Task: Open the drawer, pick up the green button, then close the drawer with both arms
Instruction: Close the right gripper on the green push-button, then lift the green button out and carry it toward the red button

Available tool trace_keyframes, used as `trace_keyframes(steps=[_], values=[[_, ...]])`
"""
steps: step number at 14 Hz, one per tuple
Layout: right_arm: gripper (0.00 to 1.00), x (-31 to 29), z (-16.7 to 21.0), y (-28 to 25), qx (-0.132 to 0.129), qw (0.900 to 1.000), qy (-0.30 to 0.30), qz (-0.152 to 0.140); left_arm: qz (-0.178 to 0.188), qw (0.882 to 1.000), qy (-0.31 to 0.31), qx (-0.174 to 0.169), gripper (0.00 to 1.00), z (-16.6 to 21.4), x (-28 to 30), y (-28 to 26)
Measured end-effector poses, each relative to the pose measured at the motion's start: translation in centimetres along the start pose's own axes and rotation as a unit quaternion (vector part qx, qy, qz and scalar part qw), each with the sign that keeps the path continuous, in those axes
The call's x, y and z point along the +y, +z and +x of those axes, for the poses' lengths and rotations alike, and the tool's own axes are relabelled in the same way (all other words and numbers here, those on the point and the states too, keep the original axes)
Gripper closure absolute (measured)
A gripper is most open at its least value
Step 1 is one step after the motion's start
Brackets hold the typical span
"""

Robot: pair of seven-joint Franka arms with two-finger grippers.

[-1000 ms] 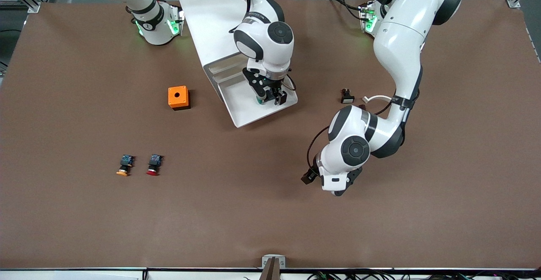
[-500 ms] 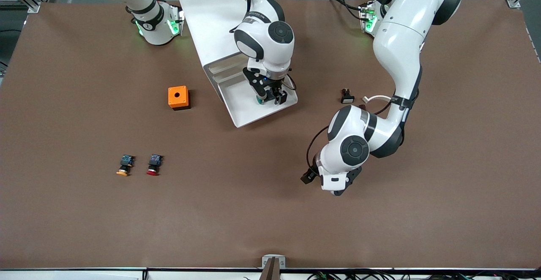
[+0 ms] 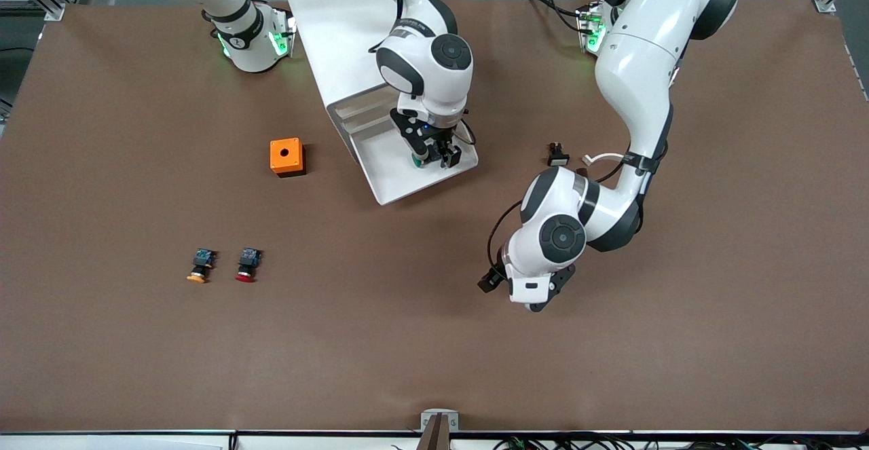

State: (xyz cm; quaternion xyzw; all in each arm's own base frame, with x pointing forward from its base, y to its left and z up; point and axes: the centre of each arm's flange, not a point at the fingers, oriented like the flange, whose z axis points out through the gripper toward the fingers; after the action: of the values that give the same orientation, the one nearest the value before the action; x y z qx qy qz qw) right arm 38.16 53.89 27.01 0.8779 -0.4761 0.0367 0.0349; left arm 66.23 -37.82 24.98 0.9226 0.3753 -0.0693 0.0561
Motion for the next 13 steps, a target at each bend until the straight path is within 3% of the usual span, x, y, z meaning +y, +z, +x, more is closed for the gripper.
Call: trace_keyframes(steps=[3,6,13], values=[[0.27,0.01,-0.02,0.00,0.001,1.000,-0.009,0.000,0.000,1.000,0.001,0.000,0.00,-0.08,0.04,-0.01],[0.59,0.00,-0.01,-0.01,0.001,1.000,-0.013,0.000,-0.001,1.000,0.001,0.000,0.00,-0.09,0.04,-0.01],[0.59,-0.63,0.69,-0.70,0.003,1.000,-0.008,0.001,0.000,1.000,0.001,0.000,0.00,-0.16,0.05,0.02]])
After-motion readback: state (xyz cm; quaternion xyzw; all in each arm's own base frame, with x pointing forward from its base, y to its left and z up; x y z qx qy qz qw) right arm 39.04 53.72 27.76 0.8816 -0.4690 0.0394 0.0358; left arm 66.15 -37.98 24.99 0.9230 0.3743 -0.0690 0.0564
